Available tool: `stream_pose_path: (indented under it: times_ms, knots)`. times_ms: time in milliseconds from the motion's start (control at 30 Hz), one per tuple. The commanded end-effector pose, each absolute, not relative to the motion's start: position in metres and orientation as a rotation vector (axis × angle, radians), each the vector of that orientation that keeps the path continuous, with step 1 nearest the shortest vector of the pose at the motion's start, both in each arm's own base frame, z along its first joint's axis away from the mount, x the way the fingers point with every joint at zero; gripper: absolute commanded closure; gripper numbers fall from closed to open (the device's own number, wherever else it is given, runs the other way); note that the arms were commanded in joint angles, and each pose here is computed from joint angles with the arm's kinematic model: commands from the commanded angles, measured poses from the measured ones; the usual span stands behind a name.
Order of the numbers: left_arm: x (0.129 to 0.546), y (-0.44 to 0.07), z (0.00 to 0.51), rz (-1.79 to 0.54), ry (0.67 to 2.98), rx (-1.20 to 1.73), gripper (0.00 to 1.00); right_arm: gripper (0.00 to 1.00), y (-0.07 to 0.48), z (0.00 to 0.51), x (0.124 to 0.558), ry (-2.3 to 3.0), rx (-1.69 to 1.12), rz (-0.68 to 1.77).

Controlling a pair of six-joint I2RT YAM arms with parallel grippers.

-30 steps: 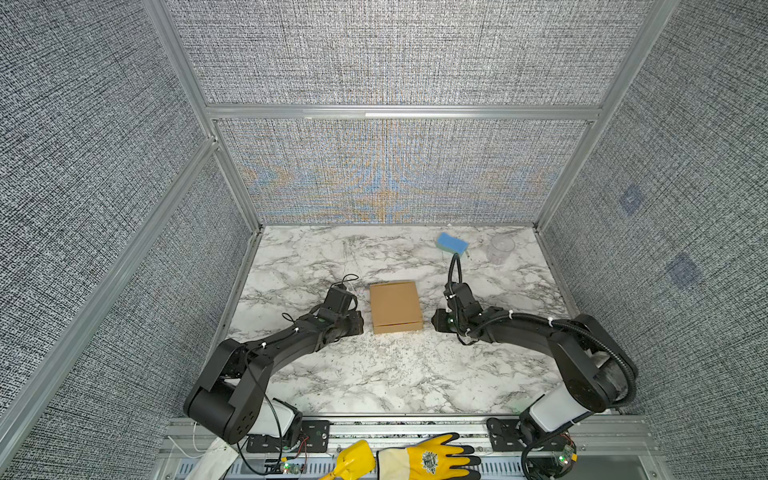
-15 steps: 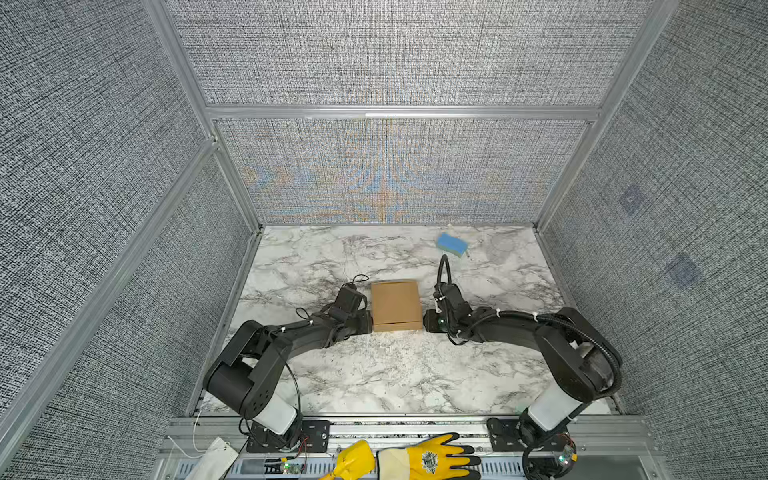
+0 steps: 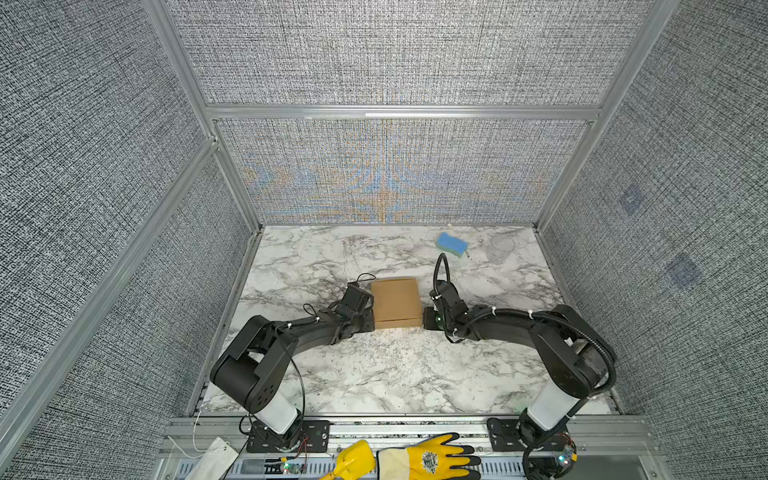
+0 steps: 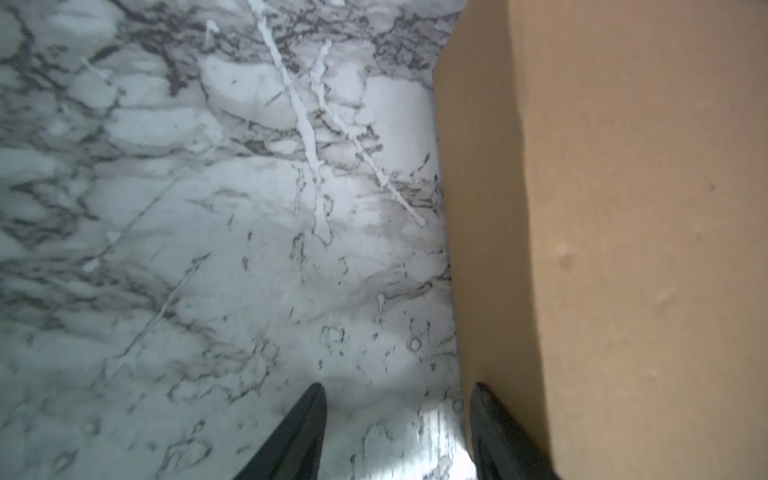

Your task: Fold the paper box

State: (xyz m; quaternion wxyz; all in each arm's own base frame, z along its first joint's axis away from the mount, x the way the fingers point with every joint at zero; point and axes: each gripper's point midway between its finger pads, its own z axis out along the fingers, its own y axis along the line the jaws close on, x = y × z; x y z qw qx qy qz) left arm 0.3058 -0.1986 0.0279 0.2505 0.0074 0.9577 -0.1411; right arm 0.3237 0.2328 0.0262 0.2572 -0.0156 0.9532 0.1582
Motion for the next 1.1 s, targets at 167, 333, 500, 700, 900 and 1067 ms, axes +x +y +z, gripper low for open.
stream_pose_path:
  times_ms: [167, 333, 500, 700, 900, 1067]
  knots:
    - [0.331, -0.143, 0.106, -0.219, 2.419, -0.081, 0.27, 0.32, 0.184, 0.083, 0.333, 2.428, -0.137, 0.208]
    - [0.334, -0.102, 0.187, -0.111, 2.133, -0.150, 0.08, 0.14, 0.141, 0.148, 0.346, 2.171, -0.132, 0.077]
    - [0.323, -0.056, 0.236, 0.051, 1.887, -0.172, 0.01, 0.08, 0.097, 0.187, 0.353, 1.937, -0.058, 0.035]
    - [0.315, 0.008, 0.244, 0.187, 1.673, -0.384, 0.00, 0.07, 0.039, 0.170, 0.351, 1.889, 0.081, -0.046]
    - [0.335, 0.067, 0.176, 0.272, 1.786, -0.536, 0.00, 0.07, 0.002, 0.165, 0.348, 1.824, 0.158, -0.108]
    - [0.346, 0.078, 0.140, 0.277, 1.810, -0.466, 0.00, 0.07, -0.018, 0.144, 0.343, 1.786, 0.202, -0.113]
